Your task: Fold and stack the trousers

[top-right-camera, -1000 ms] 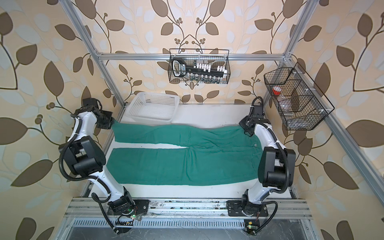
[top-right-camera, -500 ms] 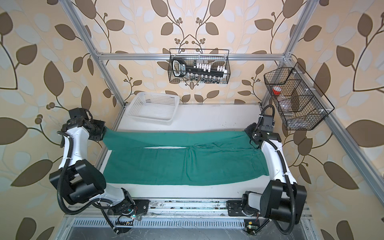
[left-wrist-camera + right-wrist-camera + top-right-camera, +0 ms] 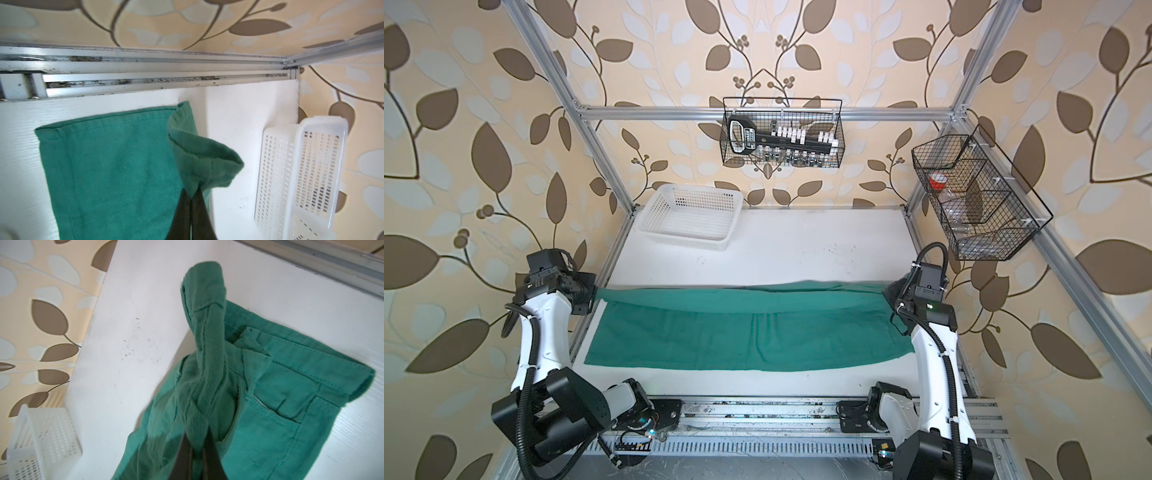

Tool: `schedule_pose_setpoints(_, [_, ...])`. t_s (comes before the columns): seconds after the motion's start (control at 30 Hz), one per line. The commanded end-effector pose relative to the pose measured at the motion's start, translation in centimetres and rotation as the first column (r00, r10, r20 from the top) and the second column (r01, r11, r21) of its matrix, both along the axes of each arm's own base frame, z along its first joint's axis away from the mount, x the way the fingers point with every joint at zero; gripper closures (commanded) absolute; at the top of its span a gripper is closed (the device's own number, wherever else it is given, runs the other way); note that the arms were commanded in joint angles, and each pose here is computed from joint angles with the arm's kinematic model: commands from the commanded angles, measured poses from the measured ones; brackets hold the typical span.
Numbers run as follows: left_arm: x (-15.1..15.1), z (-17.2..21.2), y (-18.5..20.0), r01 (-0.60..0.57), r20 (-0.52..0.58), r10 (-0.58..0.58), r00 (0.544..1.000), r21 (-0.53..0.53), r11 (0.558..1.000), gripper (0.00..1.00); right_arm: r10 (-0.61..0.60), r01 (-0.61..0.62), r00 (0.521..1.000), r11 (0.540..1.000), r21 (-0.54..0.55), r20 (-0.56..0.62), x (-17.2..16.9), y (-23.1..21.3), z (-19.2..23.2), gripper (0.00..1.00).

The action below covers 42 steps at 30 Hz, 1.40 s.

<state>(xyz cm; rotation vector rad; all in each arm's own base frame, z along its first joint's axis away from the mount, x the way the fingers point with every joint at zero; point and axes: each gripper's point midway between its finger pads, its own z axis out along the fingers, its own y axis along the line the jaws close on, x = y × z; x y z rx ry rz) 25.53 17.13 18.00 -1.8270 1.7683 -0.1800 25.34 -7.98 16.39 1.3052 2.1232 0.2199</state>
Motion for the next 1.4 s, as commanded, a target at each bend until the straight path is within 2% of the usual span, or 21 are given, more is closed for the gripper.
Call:
schedule_pose_setpoints(0.0, [-1.5, 0.9, 1.6, -0.096, 0.006, 0.096, 0.995, 0.067, 0.993, 1.00, -0.041, 0.041, 0.998, 0.999, -0.020, -0.037, -1.6, -0.7, -0.5, 0.95])
schedule_pose_setpoints(0.13, [-3.8, 1.0, 2.1, -0.163, -0.026, 0.168, 0.985, 0.124, 0.979, 1.00, -0.036, 0.035, 0.997, 0.999, -0.014, -0.062, -2.8, -0.2, -1.1, 0.95])
schedule_pose_setpoints(0.3, [-5.0, -0.1, 1.6, -0.204, -0.027, 0.207, 0.978, 0.101, 0.974, 1.00, -0.045, 0.041, 0.993, 0.998, -0.048, -0.105, -4.8, -0.1, -1.2, 0.95])
schedule_pose_setpoints(0.5, [-7.4, -1.9, 1.5, -0.266, -0.091, 0.278, 0.956, 0.120, 0.956, 1.00, -0.088, 0.083, 0.981, 0.996, -0.036, -0.174, -7.5, 0.3, -4.7, 0.94])
schedule_pose_setpoints(0.63, [-8.5, -4.0, 0.9, -0.285, -0.134, 0.296, 0.946, 0.096, 0.954, 1.00, -0.144, 0.129, 0.963, 0.988, -0.079, -0.228, -9.4, -0.2, -5.9, 0.93])
schedule_pose_setpoints(0.83, [-10.4, -6.9, 0.3, -0.324, -0.216, 0.334, 0.917, 0.082, 0.942, 1.00, -0.171, 0.152, 0.946, 0.984, -0.088, -0.277, -11.0, -0.1, -8.7, 0.93])
schedule_pose_setpoints(1.13, [-13.2, -8.6, -0.5, -0.365, -0.283, 0.380, 0.881, 0.104, 0.925, 1.00, -0.170, 0.149, 0.934, 0.985, -0.089, -0.315, -10.7, -0.1, -10.8, 0.90])
schedule_pose_setpoints(1.37, [-15.3, -8.9, -0.9, -0.396, -0.303, 0.419, 0.856, 0.134, 0.908, 1.00, -0.157, 0.119, 0.936, 0.983, -0.137, -0.315, -10.0, -0.1, -10.5, 0.88])
